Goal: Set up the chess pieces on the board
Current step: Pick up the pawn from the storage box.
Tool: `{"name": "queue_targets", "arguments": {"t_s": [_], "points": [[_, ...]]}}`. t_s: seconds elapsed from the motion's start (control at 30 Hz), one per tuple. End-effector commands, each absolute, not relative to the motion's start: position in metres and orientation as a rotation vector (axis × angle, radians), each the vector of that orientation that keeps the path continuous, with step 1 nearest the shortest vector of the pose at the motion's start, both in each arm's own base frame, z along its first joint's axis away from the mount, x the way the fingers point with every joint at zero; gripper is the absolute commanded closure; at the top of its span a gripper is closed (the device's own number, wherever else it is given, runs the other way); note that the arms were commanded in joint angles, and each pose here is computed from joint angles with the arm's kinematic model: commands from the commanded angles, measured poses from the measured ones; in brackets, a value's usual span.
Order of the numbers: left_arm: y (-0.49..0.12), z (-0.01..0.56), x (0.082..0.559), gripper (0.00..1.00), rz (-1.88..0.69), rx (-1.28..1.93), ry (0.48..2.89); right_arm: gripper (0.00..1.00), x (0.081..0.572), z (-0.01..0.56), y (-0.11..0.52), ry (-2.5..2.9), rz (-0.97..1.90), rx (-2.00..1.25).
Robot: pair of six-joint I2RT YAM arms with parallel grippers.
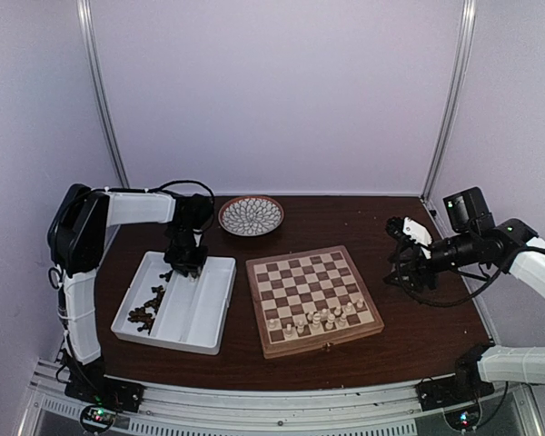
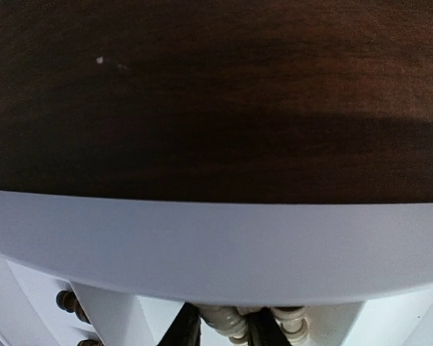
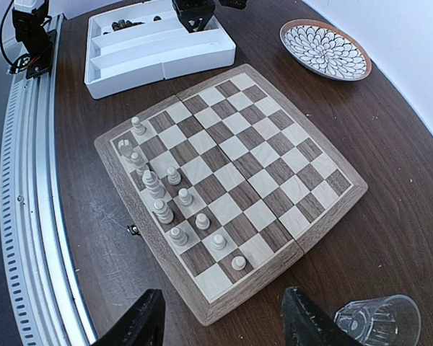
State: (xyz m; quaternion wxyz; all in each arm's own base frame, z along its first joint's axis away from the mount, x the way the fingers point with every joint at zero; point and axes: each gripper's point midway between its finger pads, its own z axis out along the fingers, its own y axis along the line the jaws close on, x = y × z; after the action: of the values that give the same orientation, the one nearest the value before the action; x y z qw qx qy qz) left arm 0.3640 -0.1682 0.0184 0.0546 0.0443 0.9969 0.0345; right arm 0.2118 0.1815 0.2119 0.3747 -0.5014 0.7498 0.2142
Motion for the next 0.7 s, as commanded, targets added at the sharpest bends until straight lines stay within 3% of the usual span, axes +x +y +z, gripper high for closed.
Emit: {"name": "queue_targets", "arguments": {"t_s": [0.0, 0.27, 0.43, 0.67], "points": [[-0.175, 0.008, 0.372, 0.79, 0.07, 0.123, 3.023, 0.42, 0.213, 0.208, 0.179, 1.93, 0.542, -1.28], [-0.172, 0.028, 0.361, 0.96, 0.042, 0.111, 2.998, 0.42, 0.212, 0.209, 0.18, 1.929, 0.55, -1.28], [-0.169, 0.065, 0.346, 0.96, -0.022, 0.176, 2.931, 0.42, 0.212, 0.209, 0.18, 1.93, 0.557, -1.282], [-0.199, 0.117, 0.323, 0.96, -0.386, 0.417, 2.747, 0.42, 0.212, 0.212, 0.182, 1.927, 0.574, -1.283]]}}
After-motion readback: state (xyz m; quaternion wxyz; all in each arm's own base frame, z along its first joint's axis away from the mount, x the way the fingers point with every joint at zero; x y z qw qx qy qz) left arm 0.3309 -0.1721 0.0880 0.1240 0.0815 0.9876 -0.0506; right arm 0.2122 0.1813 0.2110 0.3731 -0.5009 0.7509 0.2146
